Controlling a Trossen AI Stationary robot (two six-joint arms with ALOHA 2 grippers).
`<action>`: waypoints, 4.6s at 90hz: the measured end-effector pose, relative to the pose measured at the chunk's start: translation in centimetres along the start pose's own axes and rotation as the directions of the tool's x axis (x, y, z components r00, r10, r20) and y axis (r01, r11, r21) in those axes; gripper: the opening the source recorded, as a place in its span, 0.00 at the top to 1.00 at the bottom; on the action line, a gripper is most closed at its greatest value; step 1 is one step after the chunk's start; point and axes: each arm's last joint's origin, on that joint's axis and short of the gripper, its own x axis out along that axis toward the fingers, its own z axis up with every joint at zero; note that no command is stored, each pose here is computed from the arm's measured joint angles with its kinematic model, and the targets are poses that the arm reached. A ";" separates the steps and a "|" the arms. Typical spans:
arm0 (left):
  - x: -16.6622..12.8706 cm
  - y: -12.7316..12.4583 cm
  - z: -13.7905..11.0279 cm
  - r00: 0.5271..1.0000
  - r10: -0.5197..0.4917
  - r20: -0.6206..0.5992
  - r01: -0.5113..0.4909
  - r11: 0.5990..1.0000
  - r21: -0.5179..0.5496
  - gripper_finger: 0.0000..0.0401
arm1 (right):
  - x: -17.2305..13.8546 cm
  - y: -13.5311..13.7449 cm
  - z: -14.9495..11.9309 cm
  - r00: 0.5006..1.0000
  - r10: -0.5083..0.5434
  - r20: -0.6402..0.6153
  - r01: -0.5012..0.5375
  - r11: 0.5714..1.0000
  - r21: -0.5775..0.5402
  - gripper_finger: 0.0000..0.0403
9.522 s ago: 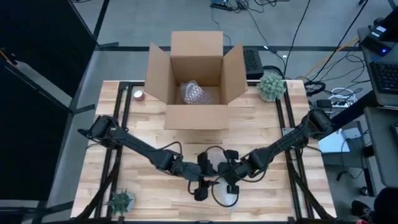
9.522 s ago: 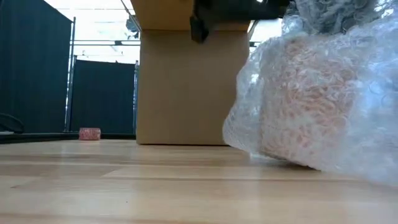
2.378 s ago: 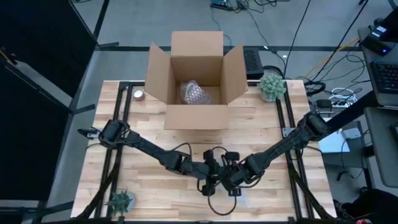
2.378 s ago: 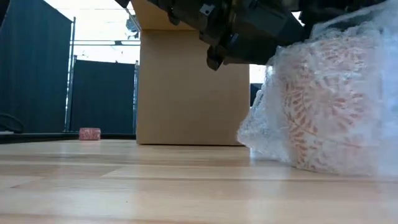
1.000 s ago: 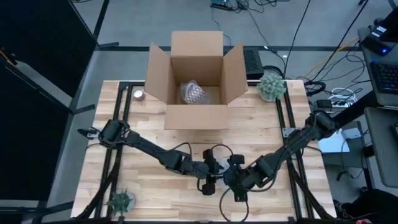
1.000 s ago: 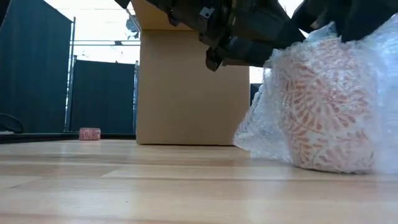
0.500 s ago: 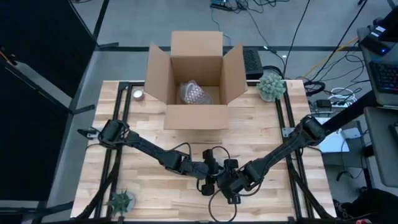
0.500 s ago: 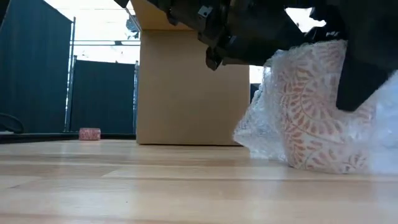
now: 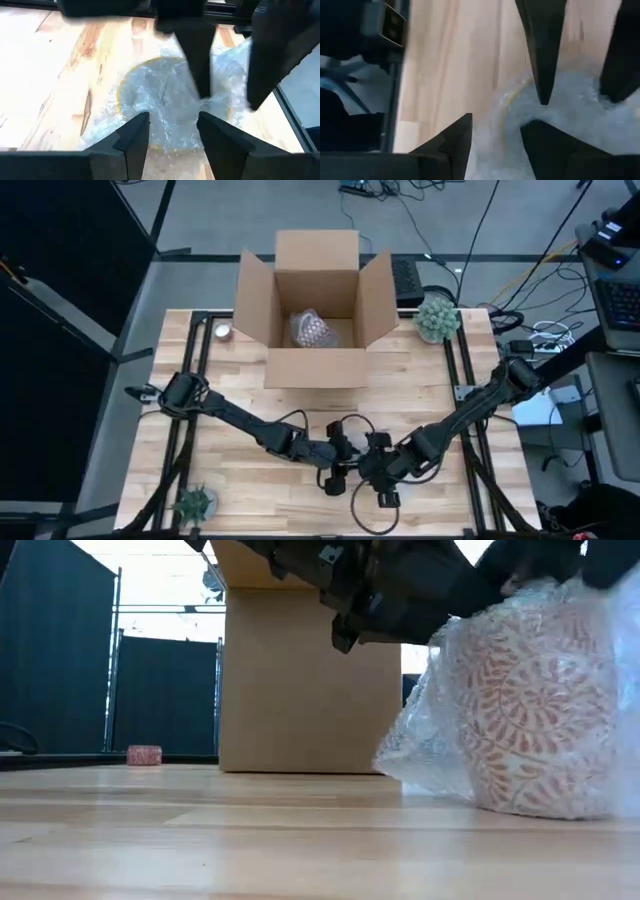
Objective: Wrap mug
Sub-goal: Wrap the yellow mug with the bubble wrap
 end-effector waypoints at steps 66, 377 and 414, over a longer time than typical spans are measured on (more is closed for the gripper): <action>0.0 0.0 0.0 1.000 0.007 0.001 -0.007 1.000 0.003 0.60 | -0.3 -1.0 -0.6 0.976 -0.216 -0.003 0.216 0.976 0.026 0.74; 0.2 -0.4 0.4 0.996 -0.082 0.017 0.083 0.996 -0.030 0.60 | -2.3 -1.3 -5.1 0.937 -0.134 -0.322 0.199 0.963 0.181 1.00; 0.2 -0.4 0.4 0.997 -0.080 0.012 0.081 0.996 -0.029 0.60 | -2.7 1.9 -0.2 0.967 0.089 0.240 -0.111 0.990 0.081 0.75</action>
